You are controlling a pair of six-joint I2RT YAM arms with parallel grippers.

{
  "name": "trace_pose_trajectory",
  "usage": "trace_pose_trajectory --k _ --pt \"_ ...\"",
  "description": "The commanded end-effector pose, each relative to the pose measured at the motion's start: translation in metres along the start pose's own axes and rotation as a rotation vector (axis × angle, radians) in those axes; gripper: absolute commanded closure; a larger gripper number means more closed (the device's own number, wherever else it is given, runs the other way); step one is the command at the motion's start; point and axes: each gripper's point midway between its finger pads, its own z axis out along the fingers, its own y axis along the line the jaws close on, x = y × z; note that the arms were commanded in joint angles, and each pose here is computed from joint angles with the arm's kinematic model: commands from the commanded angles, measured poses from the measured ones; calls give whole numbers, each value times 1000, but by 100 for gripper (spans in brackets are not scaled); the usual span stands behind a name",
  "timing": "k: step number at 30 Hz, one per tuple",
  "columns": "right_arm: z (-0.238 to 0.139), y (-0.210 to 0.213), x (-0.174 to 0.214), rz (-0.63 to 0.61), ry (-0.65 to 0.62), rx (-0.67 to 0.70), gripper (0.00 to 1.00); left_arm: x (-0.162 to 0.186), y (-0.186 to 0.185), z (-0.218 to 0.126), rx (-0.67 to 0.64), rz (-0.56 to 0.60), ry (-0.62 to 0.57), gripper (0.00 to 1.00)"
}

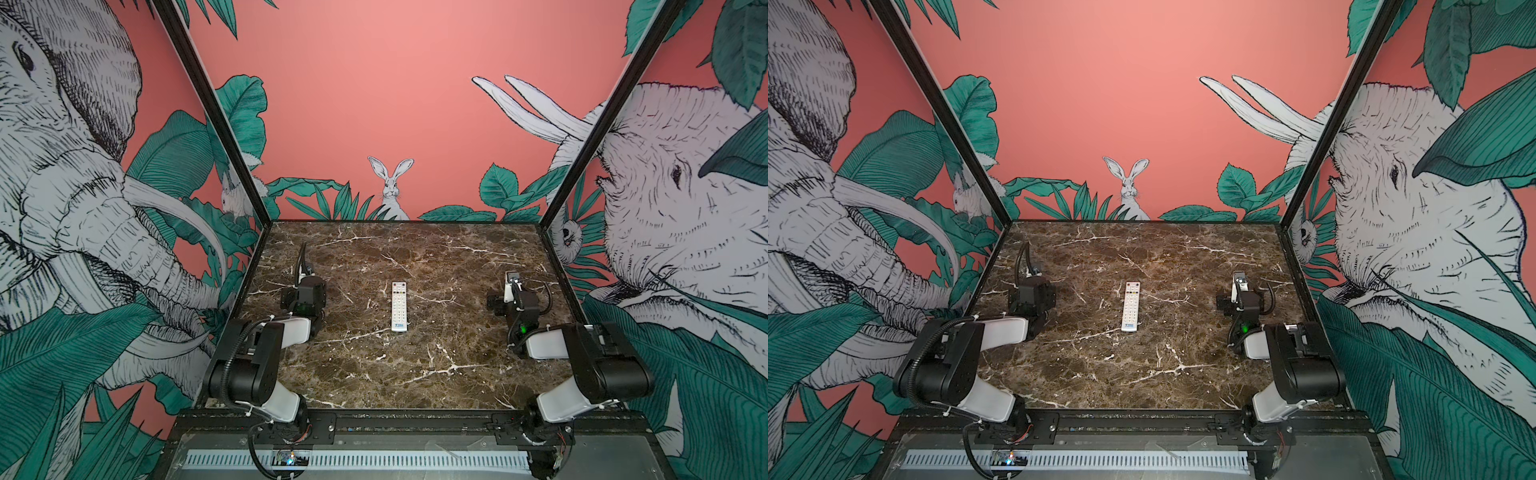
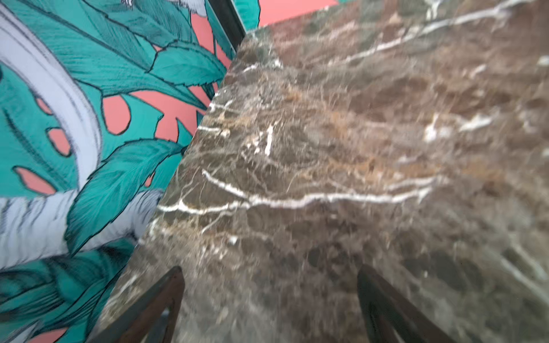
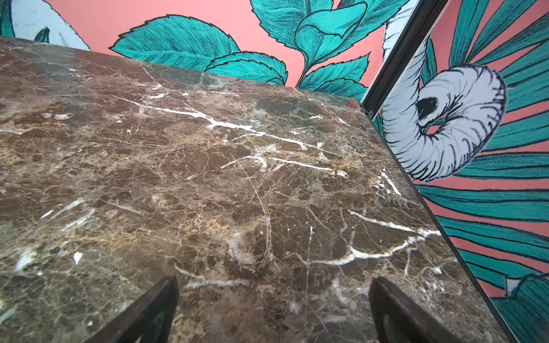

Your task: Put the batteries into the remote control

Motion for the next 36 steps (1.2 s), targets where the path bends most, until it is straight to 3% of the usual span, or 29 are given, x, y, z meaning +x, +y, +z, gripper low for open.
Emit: trace_pose_trajectory --k 1,7,9,11,13,15,16,17,36 --pt "2 -6 -15 17 -44 23 1 -30 -7 -3 82 -51 -140 9" --pt "1 -6 -15 19 -49 27 1 -30 -12 -8 135 -55 -175 9" --pt "-1 -6 -15 17 -60 23 1 -26 -20 -12 202 -58 -212 9" --pt "-3 -4 -15 14 -69 14 1 -26 -18 -11 184 -63 -288 8" --pt "-1 -3 -15 13 -63 8 1 -18 -19 -9 197 -69 -196 8" --pt "-1 -3 -15 12 -59 7 1 -24 -18 -8 189 -72 -253 8" --pt "-1 -3 -15 13 -60 8 1 -19 -18 -8 192 -71 -216 7" --pt "-1 -3 -15 12 -59 7 1 -20 -18 -9 199 -74 -210 1" --pt "3 -3 -13 20 -34 -7 1 -20 -17 -8 192 -73 -218 1"
